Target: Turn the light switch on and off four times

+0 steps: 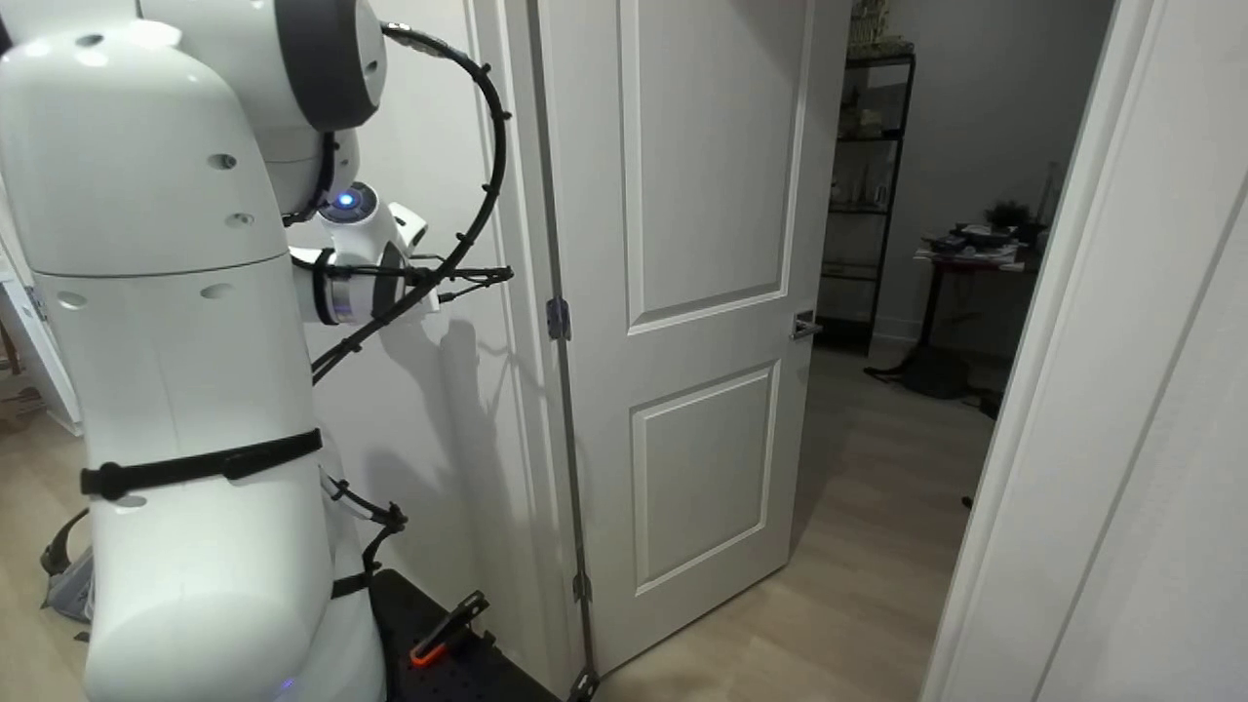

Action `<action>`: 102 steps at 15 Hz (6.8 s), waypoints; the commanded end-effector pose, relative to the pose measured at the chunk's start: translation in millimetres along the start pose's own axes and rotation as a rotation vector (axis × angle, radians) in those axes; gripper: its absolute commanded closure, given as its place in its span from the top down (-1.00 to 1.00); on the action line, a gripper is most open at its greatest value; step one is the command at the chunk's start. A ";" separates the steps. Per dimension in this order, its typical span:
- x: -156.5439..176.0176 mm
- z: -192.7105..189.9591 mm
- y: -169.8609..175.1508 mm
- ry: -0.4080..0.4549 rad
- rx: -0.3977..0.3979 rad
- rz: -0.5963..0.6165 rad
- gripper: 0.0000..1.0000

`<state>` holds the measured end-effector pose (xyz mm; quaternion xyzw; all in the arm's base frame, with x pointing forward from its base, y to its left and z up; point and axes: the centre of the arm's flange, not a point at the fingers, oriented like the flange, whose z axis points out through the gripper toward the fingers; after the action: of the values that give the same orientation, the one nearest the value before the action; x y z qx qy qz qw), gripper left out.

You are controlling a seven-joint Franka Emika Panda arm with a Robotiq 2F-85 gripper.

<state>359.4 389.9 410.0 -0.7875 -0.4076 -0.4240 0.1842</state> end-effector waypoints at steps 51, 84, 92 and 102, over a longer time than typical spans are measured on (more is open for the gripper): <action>-54.3 38.9 62.1 -0.867 0.478 -0.049 -1.00; 2.0 37.7 23.3 -0.065 -0.074 -0.084 -1.00; 11.7 60.7 32.1 -0.013 -0.081 -0.041 -1.00; 26.2 47.0 52.3 -0.212 -0.014 0.013 -1.00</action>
<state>427.6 403.5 388.1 -0.8165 -0.4115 -0.3803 0.1390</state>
